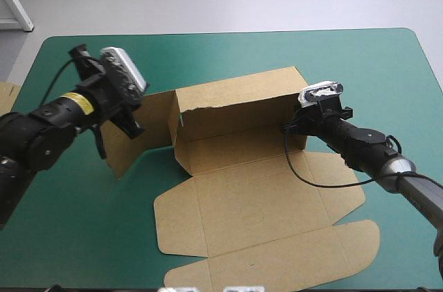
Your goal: Fold the box
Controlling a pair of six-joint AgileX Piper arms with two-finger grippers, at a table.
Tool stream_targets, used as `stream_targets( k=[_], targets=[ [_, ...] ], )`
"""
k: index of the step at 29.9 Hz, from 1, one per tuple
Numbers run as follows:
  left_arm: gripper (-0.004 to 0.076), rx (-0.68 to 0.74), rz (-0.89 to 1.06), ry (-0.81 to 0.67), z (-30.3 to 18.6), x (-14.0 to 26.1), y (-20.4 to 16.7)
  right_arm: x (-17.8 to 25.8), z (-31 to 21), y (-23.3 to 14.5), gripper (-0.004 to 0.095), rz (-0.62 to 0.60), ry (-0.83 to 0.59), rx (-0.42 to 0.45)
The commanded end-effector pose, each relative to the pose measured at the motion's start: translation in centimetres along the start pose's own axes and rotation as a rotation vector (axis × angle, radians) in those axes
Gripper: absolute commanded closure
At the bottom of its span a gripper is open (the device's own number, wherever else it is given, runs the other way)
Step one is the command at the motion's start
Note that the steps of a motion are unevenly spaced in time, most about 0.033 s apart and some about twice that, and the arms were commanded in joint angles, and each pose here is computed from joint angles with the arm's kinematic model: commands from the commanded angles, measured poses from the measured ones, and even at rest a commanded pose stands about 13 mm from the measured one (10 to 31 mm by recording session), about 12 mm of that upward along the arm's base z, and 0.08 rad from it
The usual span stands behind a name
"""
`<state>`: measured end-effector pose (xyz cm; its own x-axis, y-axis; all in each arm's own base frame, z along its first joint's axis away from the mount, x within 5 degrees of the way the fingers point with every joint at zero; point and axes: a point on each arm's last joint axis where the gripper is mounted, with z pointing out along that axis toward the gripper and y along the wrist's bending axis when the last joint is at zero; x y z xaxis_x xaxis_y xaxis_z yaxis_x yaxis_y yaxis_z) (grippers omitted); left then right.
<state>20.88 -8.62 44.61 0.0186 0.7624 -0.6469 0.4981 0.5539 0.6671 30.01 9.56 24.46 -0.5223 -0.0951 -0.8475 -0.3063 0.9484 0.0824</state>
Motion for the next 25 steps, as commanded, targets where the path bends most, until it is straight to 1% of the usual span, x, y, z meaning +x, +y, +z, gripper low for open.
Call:
stream_targets(
  k=[1,6,12,14,18,21,25],
  targets=[
    [0.037,-0.178,-0.142,-0.061,-3.1,0.7,3.4,-1.1,-0.6,0.4,0.091,0.075,-0.043,-0.026],
    [0.037,-0.289,-0.309,0.034,-4.3,4.3,6.2,-1.1,-0.6,0.4,0.091,0.093,-0.043,-0.022],
    [0.0372,-0.375,-0.505,0.012,-4.1,8.0,8.2,-1.1,-0.6,0.3,0.091,0.093,-0.043,-0.011],
    [0.0372,-0.379,-0.578,0.031,-3.2,9.6,8.6,-1.1,-0.6,0.2,0.091,0.093,-0.043,-0.006],
    [0.0375,-0.337,-0.739,0.032,-1.2,12.2,8.5,-1.1,-0.6,0.1,0.091,0.098,-0.042,-0.001],
    [0.0375,-0.331,-0.767,0.025,-0.9,13.0,8.3,-1.1,-0.6,0.0,0.091,0.103,-0.041,0.013],
    [0.0375,-0.361,-0.813,0.034,-0.9,14.2,8.0,-1.1,-0.6,-0.3,0.091,0.119,-0.038,0.041]
  ],
)
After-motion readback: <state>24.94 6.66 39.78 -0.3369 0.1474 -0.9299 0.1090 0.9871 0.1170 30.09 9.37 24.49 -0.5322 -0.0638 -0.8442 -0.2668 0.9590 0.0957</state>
